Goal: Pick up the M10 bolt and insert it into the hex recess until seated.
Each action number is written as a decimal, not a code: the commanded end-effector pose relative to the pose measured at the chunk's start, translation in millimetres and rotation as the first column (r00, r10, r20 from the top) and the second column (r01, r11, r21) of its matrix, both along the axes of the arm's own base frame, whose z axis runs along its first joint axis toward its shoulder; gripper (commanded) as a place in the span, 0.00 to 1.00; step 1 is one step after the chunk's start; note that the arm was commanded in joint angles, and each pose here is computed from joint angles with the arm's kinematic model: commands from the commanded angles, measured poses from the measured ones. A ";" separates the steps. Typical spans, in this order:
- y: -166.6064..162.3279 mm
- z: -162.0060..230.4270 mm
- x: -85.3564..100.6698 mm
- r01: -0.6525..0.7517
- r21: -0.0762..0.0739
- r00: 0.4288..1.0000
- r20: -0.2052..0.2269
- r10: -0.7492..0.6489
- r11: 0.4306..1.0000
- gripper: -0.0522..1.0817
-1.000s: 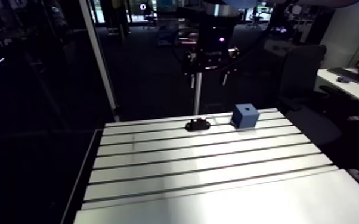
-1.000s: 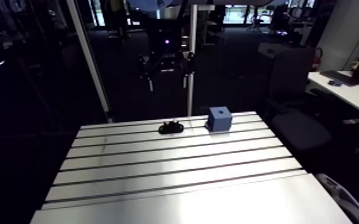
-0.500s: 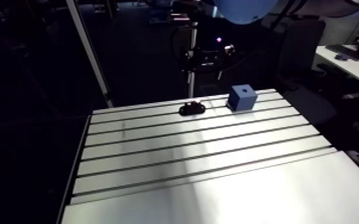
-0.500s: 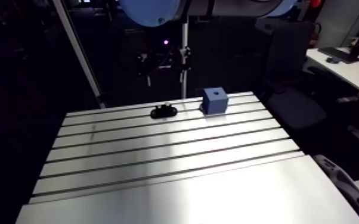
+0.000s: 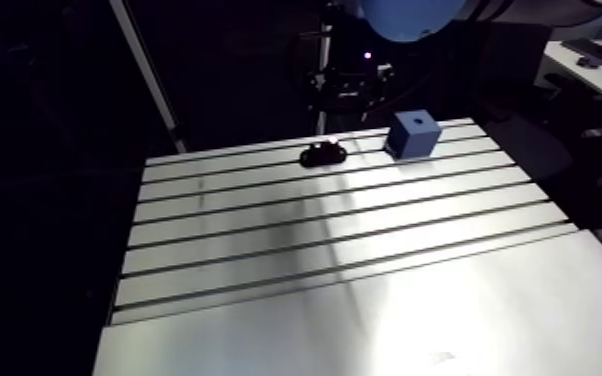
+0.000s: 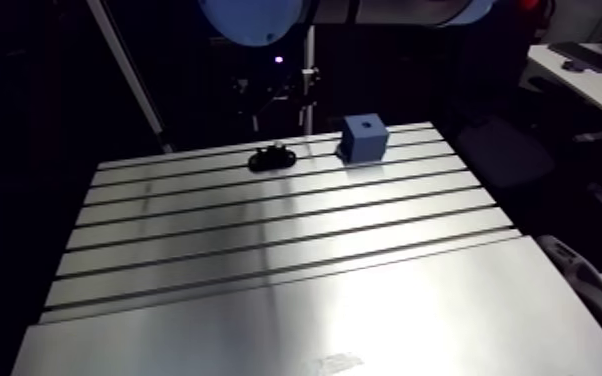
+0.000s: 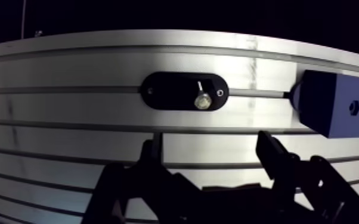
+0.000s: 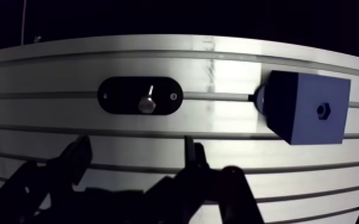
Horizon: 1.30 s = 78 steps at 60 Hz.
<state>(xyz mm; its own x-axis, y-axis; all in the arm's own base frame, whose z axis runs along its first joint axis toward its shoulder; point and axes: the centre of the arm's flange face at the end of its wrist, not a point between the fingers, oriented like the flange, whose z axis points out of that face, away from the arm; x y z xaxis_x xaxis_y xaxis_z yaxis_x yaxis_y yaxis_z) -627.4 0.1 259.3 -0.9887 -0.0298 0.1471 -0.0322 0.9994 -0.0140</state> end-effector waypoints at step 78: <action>-1.2 -46.3 -11.4 0.008 0.013 1.000 -0.015 -0.008 1.000 0.43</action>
